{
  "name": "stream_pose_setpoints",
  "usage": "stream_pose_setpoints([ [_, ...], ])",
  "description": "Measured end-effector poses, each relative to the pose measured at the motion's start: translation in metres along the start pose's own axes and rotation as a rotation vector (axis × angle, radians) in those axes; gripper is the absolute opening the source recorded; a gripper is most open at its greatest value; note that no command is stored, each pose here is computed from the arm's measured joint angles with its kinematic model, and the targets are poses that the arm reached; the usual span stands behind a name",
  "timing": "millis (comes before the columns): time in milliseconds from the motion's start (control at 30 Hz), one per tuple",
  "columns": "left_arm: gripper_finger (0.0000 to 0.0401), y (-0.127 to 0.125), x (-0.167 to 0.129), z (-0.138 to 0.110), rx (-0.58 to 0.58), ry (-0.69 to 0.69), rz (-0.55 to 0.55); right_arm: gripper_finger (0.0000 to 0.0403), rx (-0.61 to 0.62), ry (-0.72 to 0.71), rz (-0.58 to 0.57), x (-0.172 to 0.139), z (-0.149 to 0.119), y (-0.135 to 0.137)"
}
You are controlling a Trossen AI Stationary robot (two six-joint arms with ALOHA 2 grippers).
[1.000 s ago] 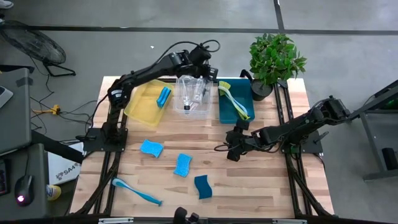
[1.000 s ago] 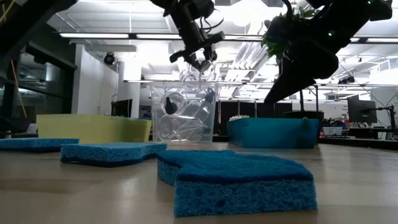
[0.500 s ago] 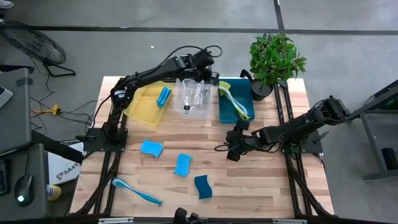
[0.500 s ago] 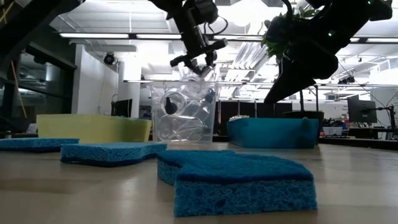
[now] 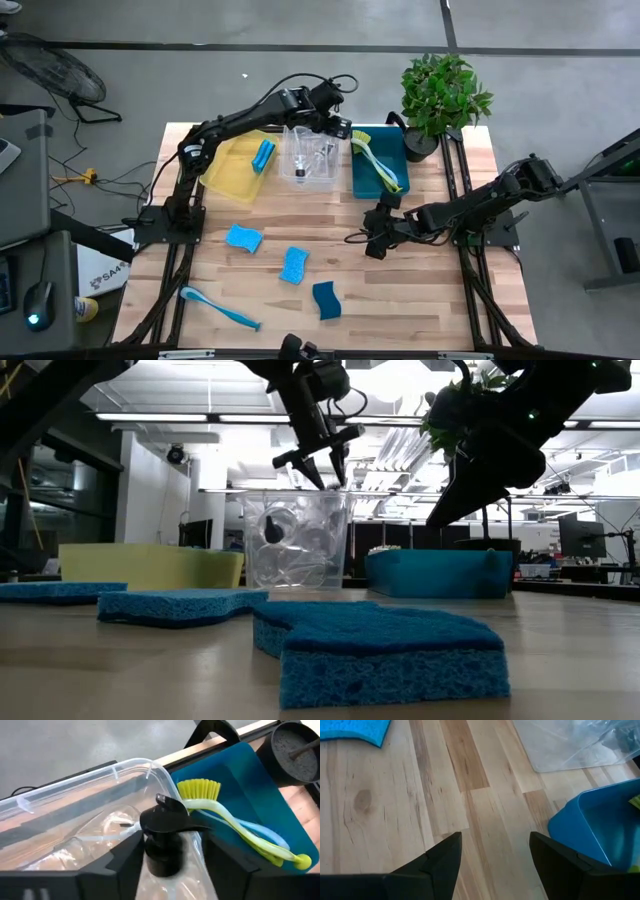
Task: Pick & Place Kitchen Sink Supplies
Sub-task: Put the transparent dishwashing bottle into the transparent bin, then put the blue sponge into the yellow bin
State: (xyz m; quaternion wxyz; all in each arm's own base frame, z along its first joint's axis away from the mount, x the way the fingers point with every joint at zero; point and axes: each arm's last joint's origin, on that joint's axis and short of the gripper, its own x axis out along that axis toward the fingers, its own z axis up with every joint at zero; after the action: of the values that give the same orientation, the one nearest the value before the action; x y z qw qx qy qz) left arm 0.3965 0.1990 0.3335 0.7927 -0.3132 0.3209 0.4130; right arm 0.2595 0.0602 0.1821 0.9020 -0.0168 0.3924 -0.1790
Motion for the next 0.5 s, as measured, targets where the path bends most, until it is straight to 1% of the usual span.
stream_pose_setpoints([
  [100,0.0227,0.000,0.000,0.000,0.004,0.000,0.000,0.0227,0.000,0.001,0.000,0.000,0.000,0.000],
  [200,0.0250,0.001,0.000,0.000,0.018,0.004,0.005,0.0227,-0.002,0.003,-0.001,0.000,0.000,0.000],
  [367,0.0257,0.007,-0.016,0.004,0.056,-0.020,0.023,0.0227,-0.006,0.011,-0.003,0.000,-0.001,0.000],
  [500,0.0257,0.014,-0.038,0.008,0.113,-0.044,0.048,0.0227,-0.006,0.011,-0.003,0.000,-0.001,0.000],
])
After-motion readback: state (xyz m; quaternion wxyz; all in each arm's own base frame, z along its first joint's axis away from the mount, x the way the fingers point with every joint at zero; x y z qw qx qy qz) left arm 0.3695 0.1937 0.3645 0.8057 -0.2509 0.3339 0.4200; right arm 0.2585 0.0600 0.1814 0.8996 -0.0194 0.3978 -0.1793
